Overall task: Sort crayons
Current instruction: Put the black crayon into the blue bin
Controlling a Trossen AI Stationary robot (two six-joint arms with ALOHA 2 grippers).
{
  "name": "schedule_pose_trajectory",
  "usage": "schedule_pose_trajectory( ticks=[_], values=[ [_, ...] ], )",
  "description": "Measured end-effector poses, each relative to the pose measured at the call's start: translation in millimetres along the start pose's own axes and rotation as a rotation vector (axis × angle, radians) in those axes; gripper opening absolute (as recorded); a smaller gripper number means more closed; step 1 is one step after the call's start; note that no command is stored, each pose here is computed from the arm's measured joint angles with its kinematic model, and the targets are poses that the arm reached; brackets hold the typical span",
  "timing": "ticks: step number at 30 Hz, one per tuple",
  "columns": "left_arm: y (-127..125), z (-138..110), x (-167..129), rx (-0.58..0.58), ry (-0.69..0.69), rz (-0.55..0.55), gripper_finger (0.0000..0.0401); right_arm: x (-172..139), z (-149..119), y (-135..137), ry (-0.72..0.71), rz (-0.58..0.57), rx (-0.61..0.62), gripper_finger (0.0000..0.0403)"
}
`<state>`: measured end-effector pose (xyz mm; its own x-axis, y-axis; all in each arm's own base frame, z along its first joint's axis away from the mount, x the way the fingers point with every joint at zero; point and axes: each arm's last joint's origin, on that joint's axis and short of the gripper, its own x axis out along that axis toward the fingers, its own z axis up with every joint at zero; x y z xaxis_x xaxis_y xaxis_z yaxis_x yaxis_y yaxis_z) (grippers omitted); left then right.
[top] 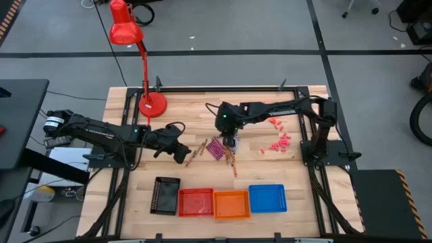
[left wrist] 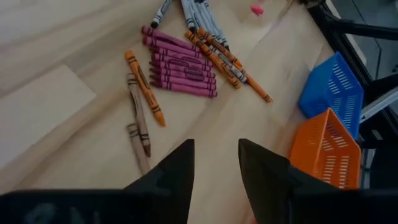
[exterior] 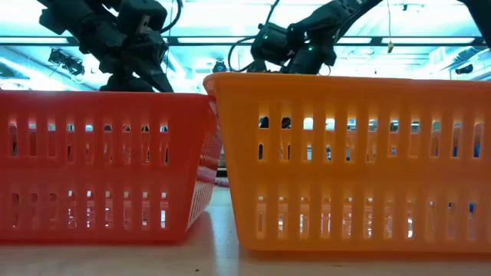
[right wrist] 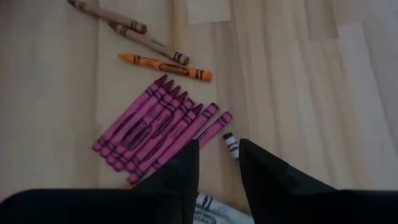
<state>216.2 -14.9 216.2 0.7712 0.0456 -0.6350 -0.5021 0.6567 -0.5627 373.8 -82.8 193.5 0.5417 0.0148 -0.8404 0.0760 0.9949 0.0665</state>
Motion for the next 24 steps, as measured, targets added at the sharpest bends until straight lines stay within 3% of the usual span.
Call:
schedule_pose_trajectory(
  ticks=[8, 18, 24],
  values=[
    [0, 1, 0, 0.062, -0.013, 0.01, 0.0137, 8, 0, -5, 0.03, -0.115, -0.017, 0.0121],
    [2, 5, 0, 0.112, -0.13, 0.1, 0.0137, 18, -3, -7, 0.05, -0.107, -0.057, 0.0168],
    [3, 4, 0, 0.116, -0.132, 0.115, 0.0137, 19, -2, -6, 0.047, -0.104, -0.132, 0.0173]
  ],
)
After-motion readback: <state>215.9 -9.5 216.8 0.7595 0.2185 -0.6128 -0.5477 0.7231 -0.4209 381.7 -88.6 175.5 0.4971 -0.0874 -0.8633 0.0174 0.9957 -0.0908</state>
